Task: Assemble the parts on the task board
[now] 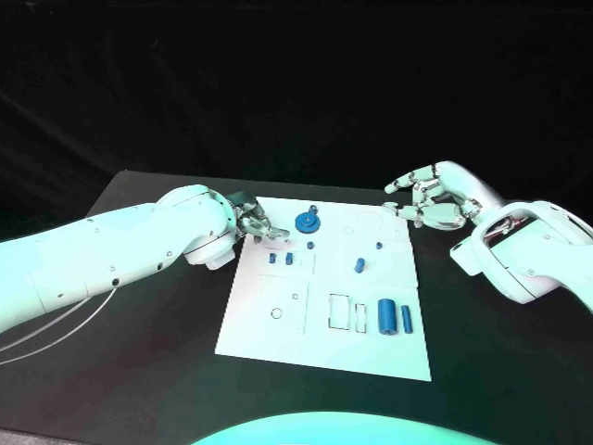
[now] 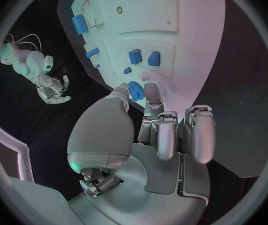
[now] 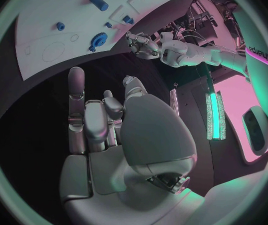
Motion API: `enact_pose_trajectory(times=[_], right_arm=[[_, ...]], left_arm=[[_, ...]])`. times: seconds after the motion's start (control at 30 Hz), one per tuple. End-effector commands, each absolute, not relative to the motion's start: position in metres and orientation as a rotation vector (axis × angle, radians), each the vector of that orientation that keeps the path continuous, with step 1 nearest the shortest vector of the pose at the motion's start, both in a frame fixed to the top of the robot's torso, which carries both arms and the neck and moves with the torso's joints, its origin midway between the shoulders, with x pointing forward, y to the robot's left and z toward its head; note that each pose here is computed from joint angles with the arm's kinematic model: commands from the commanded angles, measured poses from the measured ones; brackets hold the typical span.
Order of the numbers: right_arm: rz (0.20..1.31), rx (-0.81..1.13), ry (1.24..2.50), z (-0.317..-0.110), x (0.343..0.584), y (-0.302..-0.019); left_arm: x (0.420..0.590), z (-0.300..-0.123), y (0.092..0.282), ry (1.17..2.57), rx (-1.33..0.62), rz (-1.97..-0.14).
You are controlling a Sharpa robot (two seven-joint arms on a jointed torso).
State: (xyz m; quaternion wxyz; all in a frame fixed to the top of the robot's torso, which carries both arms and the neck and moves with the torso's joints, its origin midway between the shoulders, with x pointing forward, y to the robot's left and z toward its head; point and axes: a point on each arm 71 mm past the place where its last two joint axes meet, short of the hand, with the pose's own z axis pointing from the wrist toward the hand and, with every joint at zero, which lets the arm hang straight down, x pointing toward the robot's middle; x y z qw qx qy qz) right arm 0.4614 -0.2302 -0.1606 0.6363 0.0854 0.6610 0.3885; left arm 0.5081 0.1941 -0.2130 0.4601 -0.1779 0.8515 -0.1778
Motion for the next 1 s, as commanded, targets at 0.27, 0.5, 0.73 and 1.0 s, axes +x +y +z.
enact_pose_trajectory(times=[0.27, 0.5, 0.73, 1.0], right_arm=[[0.882, 0.187, 1.492, -0.16, 0.461, -0.229], [0.881, 0.191, 1.496, -0.16, 0.461, -0.229], [0.884, 0.194, 1.499, -0.161, 0.461, -0.228], [0.885, 0.195, 1.5, -0.16, 0.461, -0.227]], left_arm=[[0.506, -0.192, 0.159, 1.822, -0.246, -0.732], [0.503, -0.194, 0.141, 1.74, -0.06, -0.743], [0.504, -0.203, 0.135, 1.751, 0.067, -0.679], [0.506, -0.215, 0.13, 1.809, 0.131, -0.62]])
